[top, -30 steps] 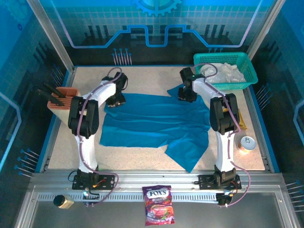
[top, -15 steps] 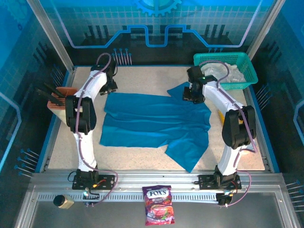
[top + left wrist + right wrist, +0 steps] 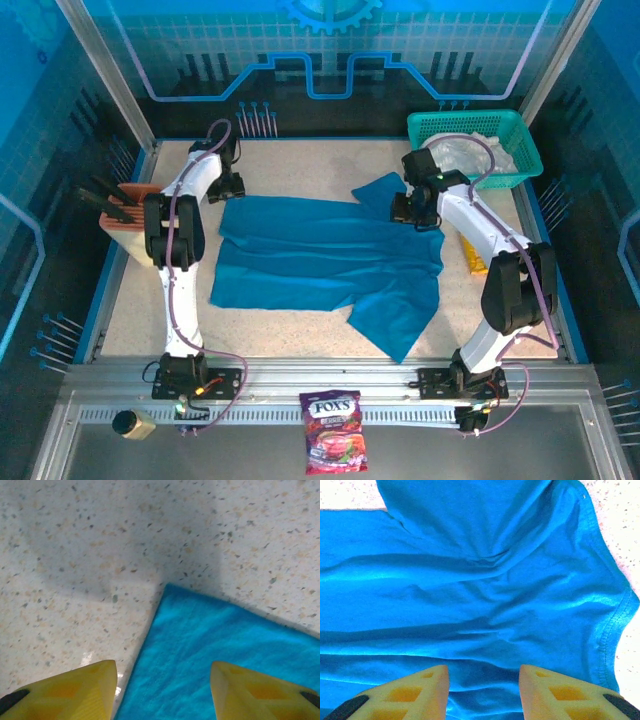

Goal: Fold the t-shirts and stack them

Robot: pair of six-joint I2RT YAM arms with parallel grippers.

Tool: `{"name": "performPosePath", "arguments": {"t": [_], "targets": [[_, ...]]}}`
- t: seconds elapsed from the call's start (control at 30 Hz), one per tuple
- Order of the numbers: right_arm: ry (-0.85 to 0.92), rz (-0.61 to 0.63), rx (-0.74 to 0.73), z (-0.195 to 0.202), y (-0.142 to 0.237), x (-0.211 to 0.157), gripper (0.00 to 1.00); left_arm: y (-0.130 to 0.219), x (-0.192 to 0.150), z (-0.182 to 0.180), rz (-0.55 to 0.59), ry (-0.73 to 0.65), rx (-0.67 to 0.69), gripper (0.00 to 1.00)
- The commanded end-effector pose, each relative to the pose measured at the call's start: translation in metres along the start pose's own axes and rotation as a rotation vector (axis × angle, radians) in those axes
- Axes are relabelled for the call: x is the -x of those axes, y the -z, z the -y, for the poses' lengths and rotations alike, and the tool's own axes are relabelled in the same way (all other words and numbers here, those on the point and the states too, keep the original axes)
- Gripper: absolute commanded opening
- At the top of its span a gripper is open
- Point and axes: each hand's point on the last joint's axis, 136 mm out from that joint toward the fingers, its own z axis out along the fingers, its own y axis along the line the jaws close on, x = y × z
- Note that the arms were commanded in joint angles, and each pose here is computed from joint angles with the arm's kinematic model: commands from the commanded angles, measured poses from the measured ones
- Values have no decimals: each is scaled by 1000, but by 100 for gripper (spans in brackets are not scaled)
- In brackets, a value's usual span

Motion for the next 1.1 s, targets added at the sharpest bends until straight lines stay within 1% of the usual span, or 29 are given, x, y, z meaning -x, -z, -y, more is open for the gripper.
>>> {"name": "performPosePath", "arguments": {"t": [0.0, 0.1, 0.37, 0.53, 0.8, 0.9, 0.97, 1.07], "targets": [[20, -2, -4, -1, 6, -7, 43, -11, 7, 3, -7, -40, -37, 50], [20, -1, -9, 1, 8, -7, 43, -17, 9, 2, -13, -53, -36, 48], [24, -2, -21, 4, 11, -10, 43, -38, 20, 6, -41, -113, -35, 48], [22, -3, -25, 7, 11, -11, 43, -56, 7, 8, -110, -144, -40, 45], [17, 9, -2, 3, 15, -7, 43, -45, -4, 8, -93, -111, -70, 43], [17, 14, -1, 4, 18, -7, 43, -47, -9, 8, -104, -107, -76, 37], [19, 16, -4, 5, 19, -8, 44, -50, -13, 8, -116, -107, -80, 30], [17, 20, -7, 7, 20, -8, 44, -50, -14, 7, -111, -103, -76, 12]]}}
